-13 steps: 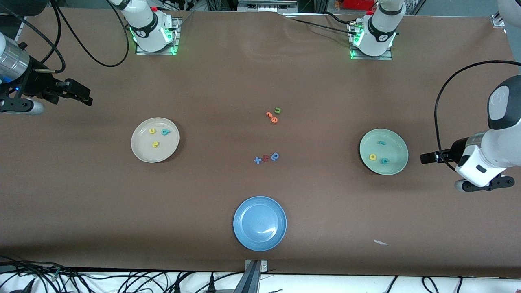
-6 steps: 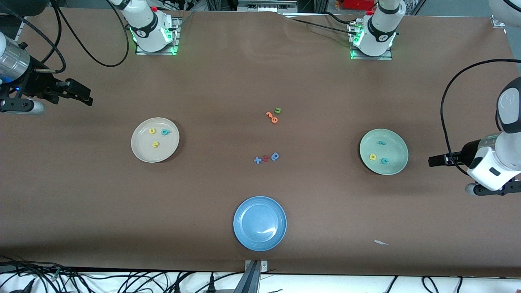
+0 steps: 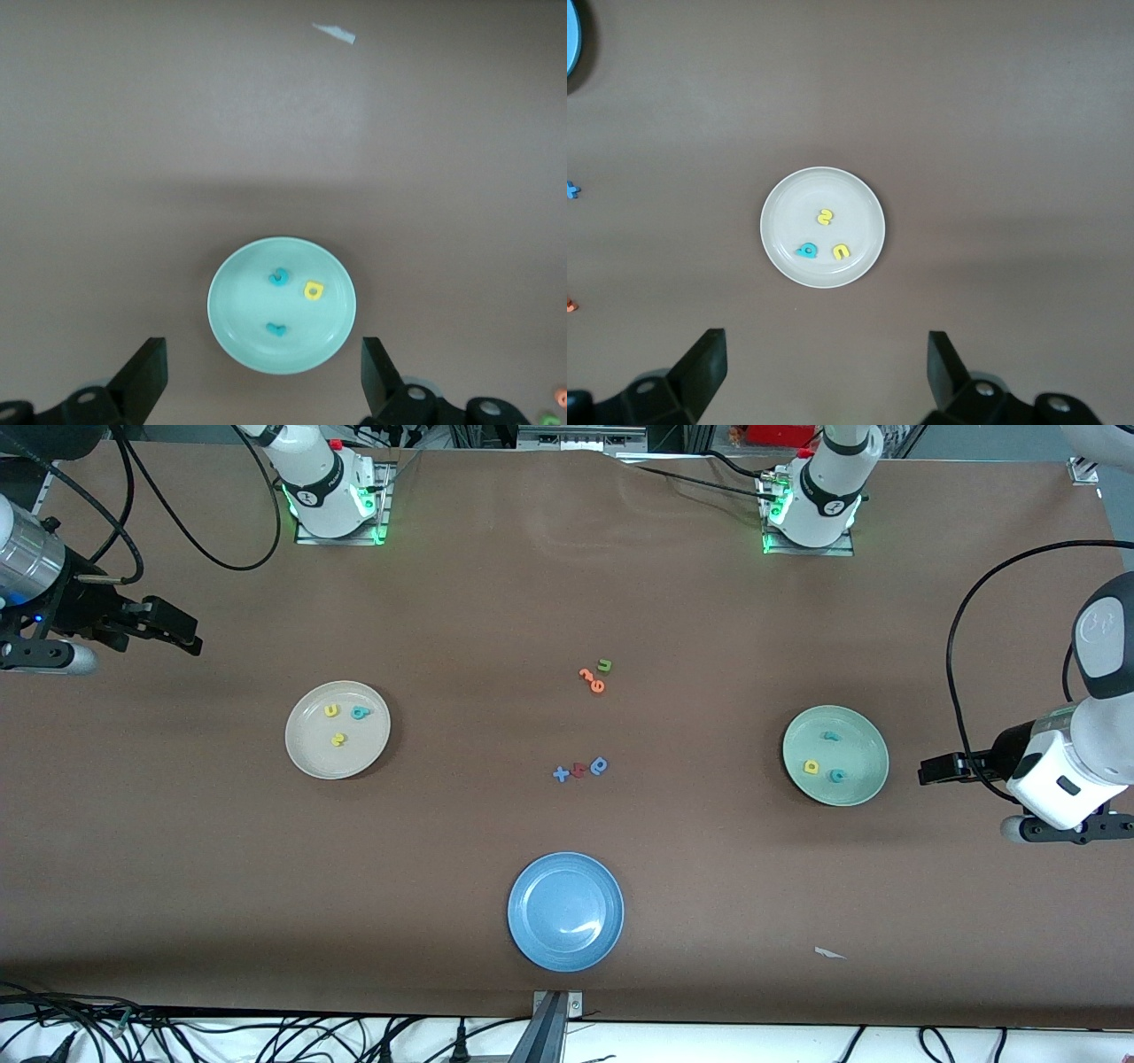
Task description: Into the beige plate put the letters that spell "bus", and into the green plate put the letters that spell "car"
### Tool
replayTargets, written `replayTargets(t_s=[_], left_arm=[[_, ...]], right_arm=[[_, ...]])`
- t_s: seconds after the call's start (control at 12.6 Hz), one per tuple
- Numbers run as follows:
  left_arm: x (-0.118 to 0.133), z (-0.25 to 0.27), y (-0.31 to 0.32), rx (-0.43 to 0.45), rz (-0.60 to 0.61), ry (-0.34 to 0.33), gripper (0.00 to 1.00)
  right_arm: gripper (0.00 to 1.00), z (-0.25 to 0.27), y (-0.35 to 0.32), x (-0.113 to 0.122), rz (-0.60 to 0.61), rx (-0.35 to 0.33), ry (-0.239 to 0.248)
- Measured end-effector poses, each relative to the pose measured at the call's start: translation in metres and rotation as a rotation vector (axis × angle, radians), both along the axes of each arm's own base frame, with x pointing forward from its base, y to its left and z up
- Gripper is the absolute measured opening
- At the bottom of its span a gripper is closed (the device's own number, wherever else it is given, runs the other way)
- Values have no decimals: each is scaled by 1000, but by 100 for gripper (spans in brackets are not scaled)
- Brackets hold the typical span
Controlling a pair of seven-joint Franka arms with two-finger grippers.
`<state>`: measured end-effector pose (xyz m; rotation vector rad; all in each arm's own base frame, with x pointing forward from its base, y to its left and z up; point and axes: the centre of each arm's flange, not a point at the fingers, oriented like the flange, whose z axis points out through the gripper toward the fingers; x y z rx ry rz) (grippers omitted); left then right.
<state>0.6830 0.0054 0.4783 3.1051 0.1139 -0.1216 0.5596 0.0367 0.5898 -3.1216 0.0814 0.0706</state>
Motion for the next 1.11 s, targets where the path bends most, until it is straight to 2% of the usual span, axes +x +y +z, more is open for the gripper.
replayTargets(t_s=[0.16, 0.4, 1.11], left_arm=[[-11, -2, 1, -17, 15, -42, 98], [-22, 4, 14, -59, 15, -56, 99], [-24, 12, 29, -56, -63, -75, 100]], right_arm=[[100, 0, 0, 0, 0, 0, 0], [100, 0, 0, 0, 0, 0, 0], [100, 0, 0, 0, 0, 0, 0]])
